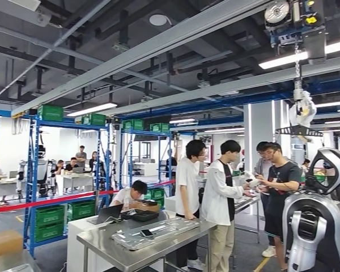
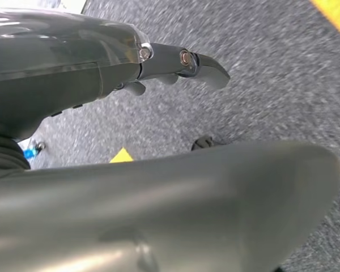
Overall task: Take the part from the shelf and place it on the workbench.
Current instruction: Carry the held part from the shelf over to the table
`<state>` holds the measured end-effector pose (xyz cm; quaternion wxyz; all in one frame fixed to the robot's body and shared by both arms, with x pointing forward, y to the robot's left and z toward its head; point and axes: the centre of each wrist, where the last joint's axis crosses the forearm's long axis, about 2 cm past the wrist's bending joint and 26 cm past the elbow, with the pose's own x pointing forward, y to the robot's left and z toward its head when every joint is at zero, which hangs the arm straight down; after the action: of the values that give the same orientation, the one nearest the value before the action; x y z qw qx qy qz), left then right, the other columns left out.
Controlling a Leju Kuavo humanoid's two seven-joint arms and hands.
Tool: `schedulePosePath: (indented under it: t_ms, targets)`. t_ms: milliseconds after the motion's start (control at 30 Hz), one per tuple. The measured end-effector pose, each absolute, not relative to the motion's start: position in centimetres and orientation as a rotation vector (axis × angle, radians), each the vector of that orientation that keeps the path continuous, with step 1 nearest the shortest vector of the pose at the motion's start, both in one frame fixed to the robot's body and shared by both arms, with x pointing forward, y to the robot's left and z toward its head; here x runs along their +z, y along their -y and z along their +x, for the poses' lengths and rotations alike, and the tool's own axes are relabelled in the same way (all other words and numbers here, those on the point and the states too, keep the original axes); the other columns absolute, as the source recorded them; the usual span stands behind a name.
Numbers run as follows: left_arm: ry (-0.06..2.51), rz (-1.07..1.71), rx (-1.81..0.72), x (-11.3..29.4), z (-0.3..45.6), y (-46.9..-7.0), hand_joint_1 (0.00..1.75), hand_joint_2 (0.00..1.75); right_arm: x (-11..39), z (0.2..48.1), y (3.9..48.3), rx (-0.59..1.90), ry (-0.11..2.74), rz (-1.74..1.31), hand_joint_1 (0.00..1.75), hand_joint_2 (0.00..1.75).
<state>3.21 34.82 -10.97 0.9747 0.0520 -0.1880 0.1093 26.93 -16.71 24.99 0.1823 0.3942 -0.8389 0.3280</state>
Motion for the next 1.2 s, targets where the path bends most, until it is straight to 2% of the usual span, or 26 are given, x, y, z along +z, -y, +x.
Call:
schedulePosePath:
  t_ms: [1200]
  targets:
    - [0.368, 0.095, 0.213, -11.01, 3.06, -34.64, 0.00, 1.75, 24.47, 26.99, 16.92, 0.902, 2.348, 1.116, 1.75, 1.75]
